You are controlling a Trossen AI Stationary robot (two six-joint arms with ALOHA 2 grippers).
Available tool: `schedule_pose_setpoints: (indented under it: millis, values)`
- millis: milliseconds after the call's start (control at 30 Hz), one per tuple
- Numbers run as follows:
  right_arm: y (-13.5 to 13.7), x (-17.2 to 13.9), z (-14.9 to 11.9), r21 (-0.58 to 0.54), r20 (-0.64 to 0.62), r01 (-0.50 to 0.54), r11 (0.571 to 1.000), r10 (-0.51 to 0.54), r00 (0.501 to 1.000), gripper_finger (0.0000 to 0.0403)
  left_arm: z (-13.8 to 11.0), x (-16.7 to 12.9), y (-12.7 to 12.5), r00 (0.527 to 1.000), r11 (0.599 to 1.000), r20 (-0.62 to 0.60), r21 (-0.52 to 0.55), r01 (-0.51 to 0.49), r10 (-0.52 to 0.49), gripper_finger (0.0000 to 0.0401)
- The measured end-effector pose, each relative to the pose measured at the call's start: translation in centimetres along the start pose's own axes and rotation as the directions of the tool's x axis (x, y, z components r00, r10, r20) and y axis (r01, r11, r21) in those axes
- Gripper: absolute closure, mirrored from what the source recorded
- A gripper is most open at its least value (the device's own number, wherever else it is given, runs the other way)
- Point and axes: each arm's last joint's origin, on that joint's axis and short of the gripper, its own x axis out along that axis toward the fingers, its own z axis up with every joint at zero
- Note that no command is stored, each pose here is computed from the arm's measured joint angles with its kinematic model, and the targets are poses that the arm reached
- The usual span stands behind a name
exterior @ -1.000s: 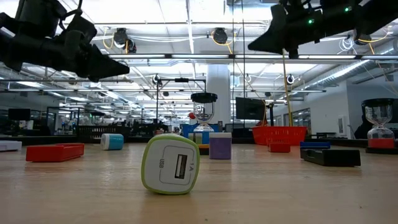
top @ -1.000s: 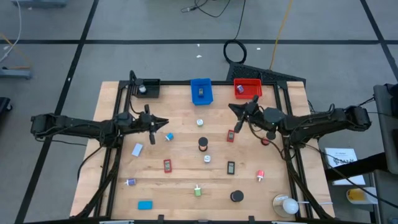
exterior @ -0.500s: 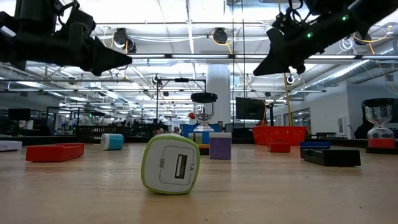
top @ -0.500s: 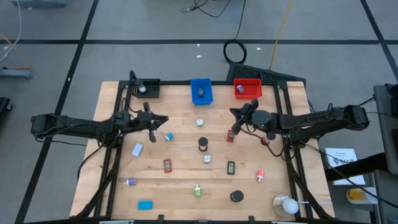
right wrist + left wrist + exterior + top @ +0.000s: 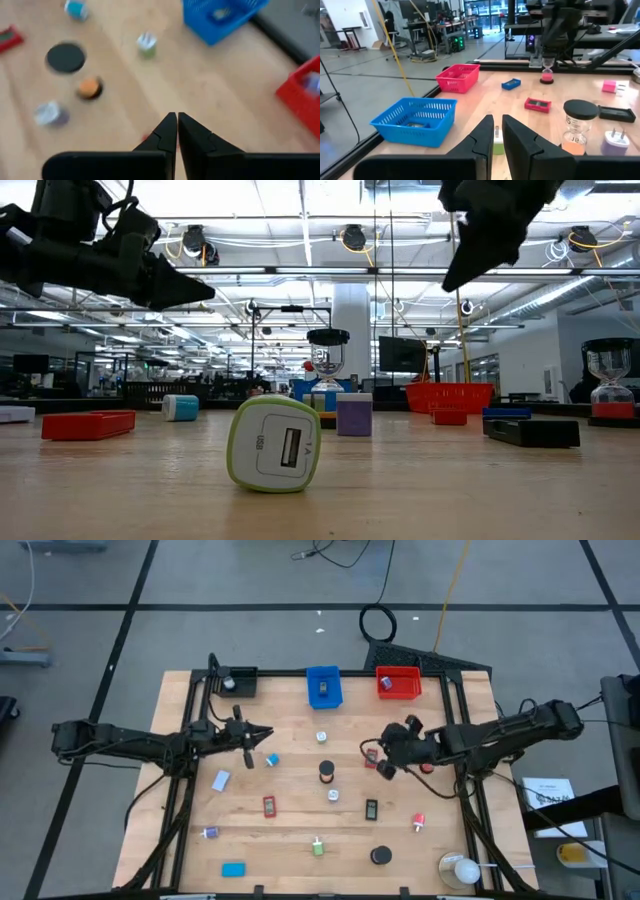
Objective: Pick & Place Office items
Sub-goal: Put the pink charger adapter into the red basket
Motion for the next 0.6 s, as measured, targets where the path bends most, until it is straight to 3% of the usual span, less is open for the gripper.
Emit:
schedule_pose_setpoints:
  millis: [133,367,467,600]
  values:
    - [3.2,-1.3,-0.6,-0.063,-0.121,-0.002,0.998,-0.006,0.993,0.0394,0.0,0.0,0.0,1.000,1.000,0.001,-0.008,0.008,-0.008,0.0354]
    - [7.6,-2.8,-1.4,-0.192,-0.211,0.008,0.981,-0.049,0.976,0.0394,0.0,0.0,0.0,1.000,1.000,0.001,-0.002,0.010,-0.009,0.0354]
    - [8.0,-2.9,-1.8,-0.123,-0.227,0.010,0.992,-0.038,0.973,0.0394,0.0,0.0,0.0,1.000,1.000,0.001,-0.004,0.009,-0.009,0.0354]
    - [8.2,-3.5,-2.8,0.005,-0.355,0.004,1.000,-0.002,0.935,0.0387,0.0,0.0,0.0,1.000,1.000,0.003,0.000,0.009,-0.009,0.0354]
